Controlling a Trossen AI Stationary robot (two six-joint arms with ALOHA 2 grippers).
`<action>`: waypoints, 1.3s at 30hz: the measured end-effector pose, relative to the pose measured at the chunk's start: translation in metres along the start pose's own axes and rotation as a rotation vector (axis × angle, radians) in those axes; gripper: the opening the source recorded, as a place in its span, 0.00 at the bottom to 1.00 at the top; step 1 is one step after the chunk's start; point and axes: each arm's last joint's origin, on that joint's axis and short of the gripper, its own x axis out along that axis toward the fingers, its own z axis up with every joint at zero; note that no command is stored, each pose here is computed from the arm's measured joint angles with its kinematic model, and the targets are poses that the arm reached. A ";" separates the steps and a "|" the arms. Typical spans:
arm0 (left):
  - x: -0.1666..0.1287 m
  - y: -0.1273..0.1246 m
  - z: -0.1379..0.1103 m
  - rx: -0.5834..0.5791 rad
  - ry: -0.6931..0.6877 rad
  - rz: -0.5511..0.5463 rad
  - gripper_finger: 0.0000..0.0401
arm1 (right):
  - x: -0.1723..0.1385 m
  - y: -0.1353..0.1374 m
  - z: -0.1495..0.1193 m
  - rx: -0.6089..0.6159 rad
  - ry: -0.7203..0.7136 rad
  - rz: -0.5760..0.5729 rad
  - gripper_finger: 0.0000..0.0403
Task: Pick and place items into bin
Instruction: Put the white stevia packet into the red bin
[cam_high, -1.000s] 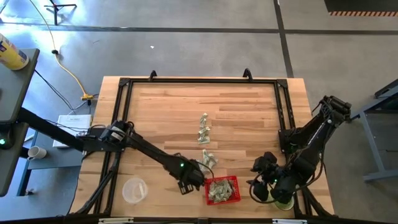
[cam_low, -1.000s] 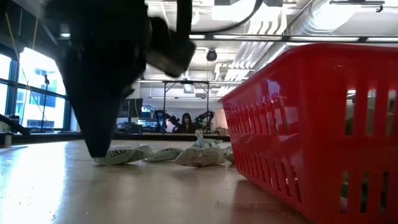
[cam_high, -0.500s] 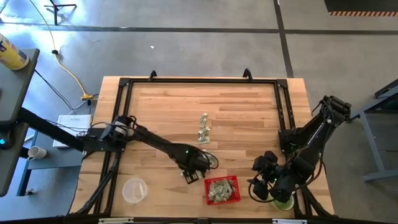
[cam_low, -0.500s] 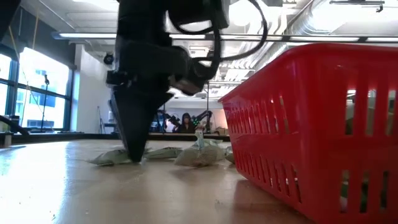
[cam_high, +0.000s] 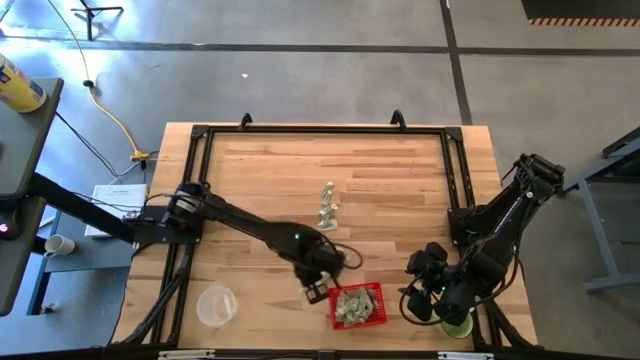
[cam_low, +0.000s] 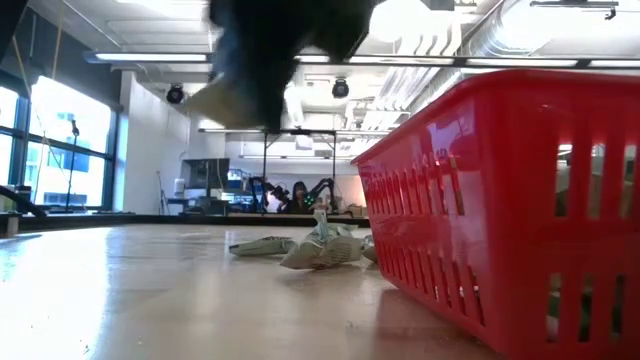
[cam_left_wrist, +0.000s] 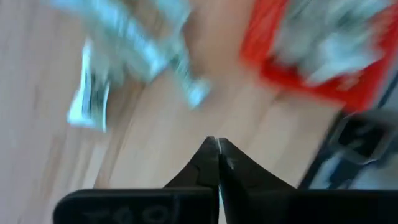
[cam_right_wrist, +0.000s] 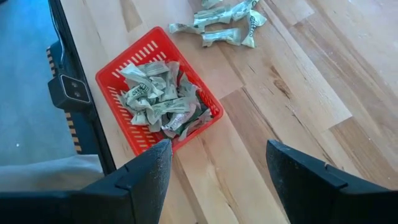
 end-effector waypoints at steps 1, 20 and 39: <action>-0.008 -0.006 0.004 0.007 -0.033 -0.022 0.09 | 0.000 0.000 0.000 0.000 0.000 0.000 0.63; 0.032 -0.061 0.047 0.128 -0.229 -0.374 0.23 | 0.000 0.000 -0.002 0.005 0.037 0.002 0.63; -0.011 0.015 0.006 0.179 -0.020 0.317 0.63 | 0.001 -0.002 0.002 0.028 0.029 -0.010 0.63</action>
